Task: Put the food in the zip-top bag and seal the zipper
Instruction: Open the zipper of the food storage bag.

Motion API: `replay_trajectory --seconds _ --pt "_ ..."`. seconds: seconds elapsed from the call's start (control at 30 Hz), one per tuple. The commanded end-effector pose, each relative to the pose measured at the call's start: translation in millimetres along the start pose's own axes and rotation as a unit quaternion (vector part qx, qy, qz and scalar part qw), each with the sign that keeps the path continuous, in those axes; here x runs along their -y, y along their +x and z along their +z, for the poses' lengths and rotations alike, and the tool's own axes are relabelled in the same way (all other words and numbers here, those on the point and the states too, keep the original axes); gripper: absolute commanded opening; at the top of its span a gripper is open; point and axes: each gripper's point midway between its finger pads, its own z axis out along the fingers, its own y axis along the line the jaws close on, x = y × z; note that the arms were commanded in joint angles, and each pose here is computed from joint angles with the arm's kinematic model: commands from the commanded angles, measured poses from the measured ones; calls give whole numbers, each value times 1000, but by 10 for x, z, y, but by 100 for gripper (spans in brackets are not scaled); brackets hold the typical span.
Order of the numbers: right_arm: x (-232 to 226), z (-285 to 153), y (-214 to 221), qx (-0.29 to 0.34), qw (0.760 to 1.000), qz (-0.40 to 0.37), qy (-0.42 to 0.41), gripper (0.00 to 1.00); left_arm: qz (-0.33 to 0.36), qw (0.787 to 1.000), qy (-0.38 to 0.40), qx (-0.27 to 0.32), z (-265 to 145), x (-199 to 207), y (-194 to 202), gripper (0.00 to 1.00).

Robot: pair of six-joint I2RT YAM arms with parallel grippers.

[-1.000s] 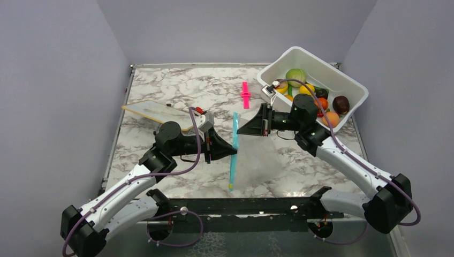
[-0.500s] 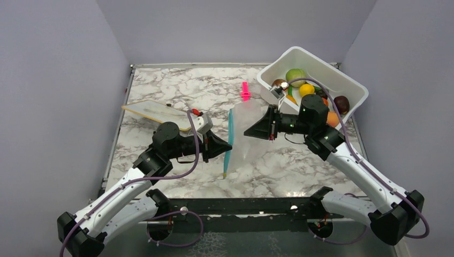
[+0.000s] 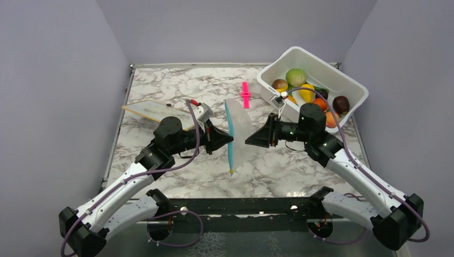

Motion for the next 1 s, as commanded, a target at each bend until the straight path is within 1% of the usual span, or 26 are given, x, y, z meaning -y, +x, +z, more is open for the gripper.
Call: replay_trajectory --seconds 0.0,0.1,0.17,0.27,0.4,0.63,0.87,0.97 --pt "-130 18 -64 20 999 -14 -29 40 -54 997 -22 51 15 24 -326 0" --pt "-157 63 -53 16 999 -16 -40 49 -77 995 -34 60 21 -11 -350 0" --pt "-141 92 -75 18 999 -21 -33 53 -95 993 -45 62 39 -53 -343 0" --pt "-113 141 -97 18 999 -29 -27 55 -123 989 -57 55 73 -98 -307 0" --pt "-23 244 -80 8 999 -39 -10 56 -154 984 -77 48 115 -172 -271 0" --pt "198 404 -49 -7 998 -44 33 56 -169 978 -107 57 139 -286 -310 0" --pt "299 518 33 -24 999 -30 34 56 -191 970 -145 47 152 -447 -164 0" --pt "356 581 71 -34 999 -22 37 54 -200 968 -148 46 172 -477 -118 0"
